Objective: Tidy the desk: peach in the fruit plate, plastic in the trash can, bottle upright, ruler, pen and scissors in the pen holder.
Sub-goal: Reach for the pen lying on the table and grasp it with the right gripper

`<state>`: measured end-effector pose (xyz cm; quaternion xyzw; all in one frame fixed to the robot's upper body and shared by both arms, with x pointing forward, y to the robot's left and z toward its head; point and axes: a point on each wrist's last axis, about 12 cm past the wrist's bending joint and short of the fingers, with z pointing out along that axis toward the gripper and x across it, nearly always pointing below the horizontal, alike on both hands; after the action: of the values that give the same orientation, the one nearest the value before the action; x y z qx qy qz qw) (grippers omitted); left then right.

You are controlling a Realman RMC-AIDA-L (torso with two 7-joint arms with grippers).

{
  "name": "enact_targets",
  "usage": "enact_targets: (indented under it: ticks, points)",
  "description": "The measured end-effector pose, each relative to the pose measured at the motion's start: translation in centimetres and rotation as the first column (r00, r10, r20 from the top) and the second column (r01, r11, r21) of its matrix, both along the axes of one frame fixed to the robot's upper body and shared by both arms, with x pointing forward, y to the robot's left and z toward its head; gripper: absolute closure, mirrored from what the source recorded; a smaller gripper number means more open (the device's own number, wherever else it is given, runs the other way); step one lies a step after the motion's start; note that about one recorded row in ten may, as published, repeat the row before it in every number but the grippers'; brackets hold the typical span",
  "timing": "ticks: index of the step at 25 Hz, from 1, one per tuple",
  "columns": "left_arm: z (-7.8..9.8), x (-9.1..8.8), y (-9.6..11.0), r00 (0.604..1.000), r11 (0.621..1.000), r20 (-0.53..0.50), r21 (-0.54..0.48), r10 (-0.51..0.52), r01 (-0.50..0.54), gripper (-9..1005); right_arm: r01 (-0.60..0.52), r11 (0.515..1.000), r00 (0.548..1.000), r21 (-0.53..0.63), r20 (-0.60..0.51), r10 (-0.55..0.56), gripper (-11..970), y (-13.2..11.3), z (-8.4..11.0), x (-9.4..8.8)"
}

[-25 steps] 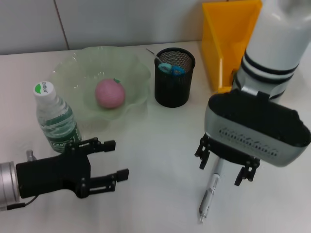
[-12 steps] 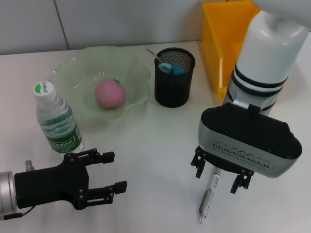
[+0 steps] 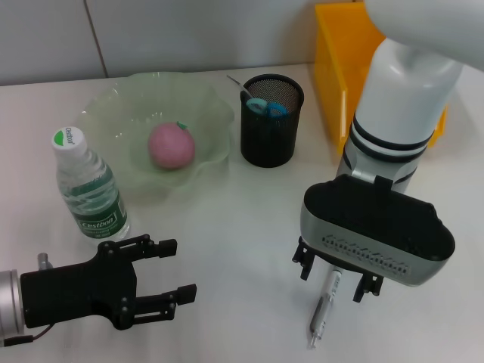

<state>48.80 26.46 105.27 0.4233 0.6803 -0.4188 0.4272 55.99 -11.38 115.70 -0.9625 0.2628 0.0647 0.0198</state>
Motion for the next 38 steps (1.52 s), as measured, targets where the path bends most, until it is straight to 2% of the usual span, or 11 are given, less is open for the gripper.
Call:
enact_targets:
  ticks: [38]
  points:
    - [0.84,0.56,0.46,1.000,1.000,0.030,0.012,0.006,-0.006,213,0.036,0.999,0.999,0.040,-0.007,-0.036,230,0.59,-0.19,-0.17]
